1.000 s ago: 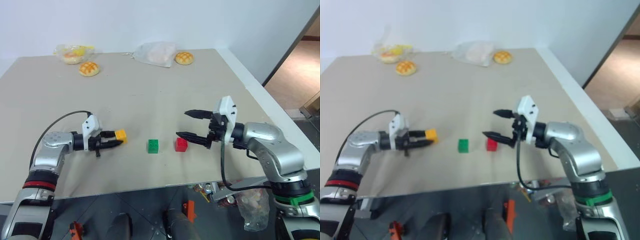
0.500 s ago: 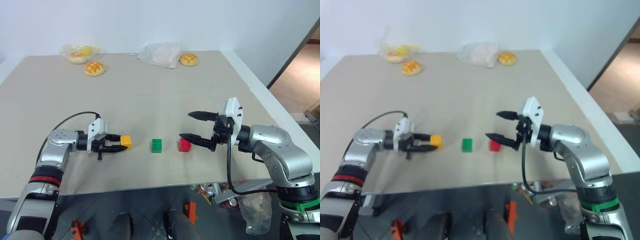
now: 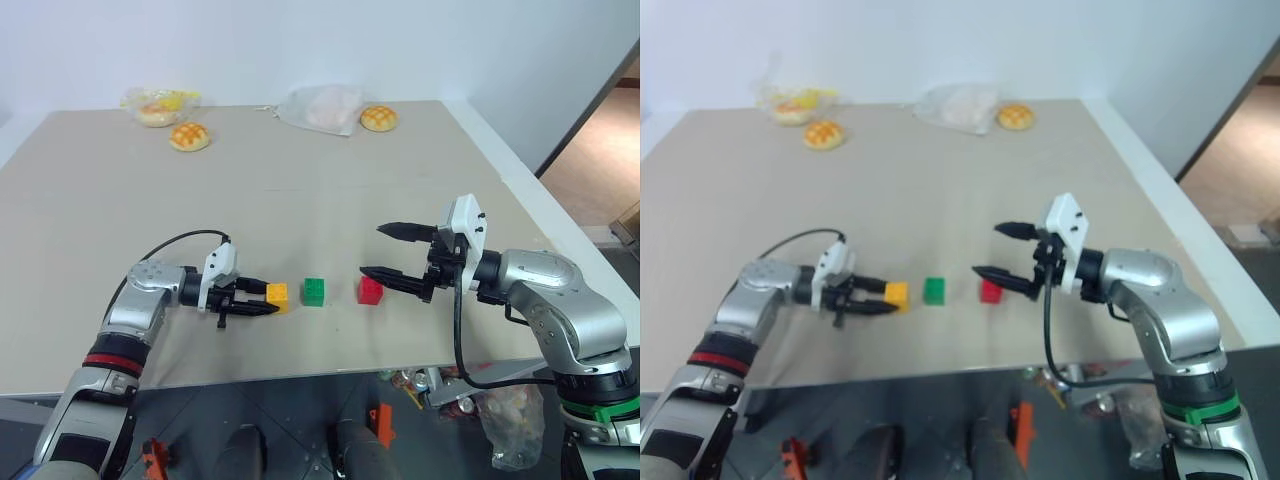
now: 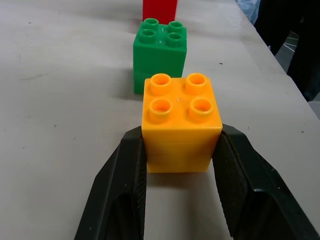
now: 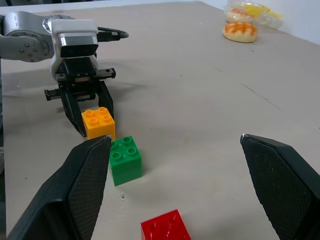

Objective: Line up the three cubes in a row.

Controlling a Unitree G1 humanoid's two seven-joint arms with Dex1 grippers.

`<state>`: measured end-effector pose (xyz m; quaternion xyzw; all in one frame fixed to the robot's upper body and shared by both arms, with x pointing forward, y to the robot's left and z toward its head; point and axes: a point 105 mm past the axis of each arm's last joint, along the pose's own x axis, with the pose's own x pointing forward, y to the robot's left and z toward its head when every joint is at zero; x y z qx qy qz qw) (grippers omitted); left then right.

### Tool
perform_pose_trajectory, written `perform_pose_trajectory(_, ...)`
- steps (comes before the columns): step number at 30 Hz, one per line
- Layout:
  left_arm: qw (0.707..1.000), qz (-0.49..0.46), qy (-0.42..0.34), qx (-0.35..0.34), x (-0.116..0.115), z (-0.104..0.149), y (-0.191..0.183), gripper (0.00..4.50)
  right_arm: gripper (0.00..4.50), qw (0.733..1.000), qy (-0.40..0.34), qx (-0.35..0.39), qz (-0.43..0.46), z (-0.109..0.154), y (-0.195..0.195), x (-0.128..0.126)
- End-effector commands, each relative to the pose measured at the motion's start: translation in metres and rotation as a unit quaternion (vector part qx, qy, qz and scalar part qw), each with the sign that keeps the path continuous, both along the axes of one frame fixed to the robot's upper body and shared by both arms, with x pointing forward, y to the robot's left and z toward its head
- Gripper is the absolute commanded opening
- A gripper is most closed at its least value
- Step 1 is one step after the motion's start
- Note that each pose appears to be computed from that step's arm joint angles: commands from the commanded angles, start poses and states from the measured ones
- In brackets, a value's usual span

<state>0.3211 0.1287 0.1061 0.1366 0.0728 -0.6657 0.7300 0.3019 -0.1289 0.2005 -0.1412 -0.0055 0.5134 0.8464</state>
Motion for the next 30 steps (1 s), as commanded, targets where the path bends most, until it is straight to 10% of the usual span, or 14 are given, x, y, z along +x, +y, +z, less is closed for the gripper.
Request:
perform_pose_trajectory(1,1.000,0.004,-0.002,0.019,-0.001,-0.006,0.010,1.30,4.31,1.000,-0.028,0.003,0.009,0.013,0.002,-0.005)
perform_pose_trajectory(28,0.998,0.063,-0.015,0.027,0.008,-0.003,0.047,1.30,4.31,1.000,-0.025,-0.002,0.020,0.013,0.004,-0.004)
perform_pose_trajectory(30,0.998,0.065,-0.011,0.021,0.009,-0.002,0.046,2.37,4.31,1.000,-0.025,-0.002,0.018,0.013,0.004,-0.004)
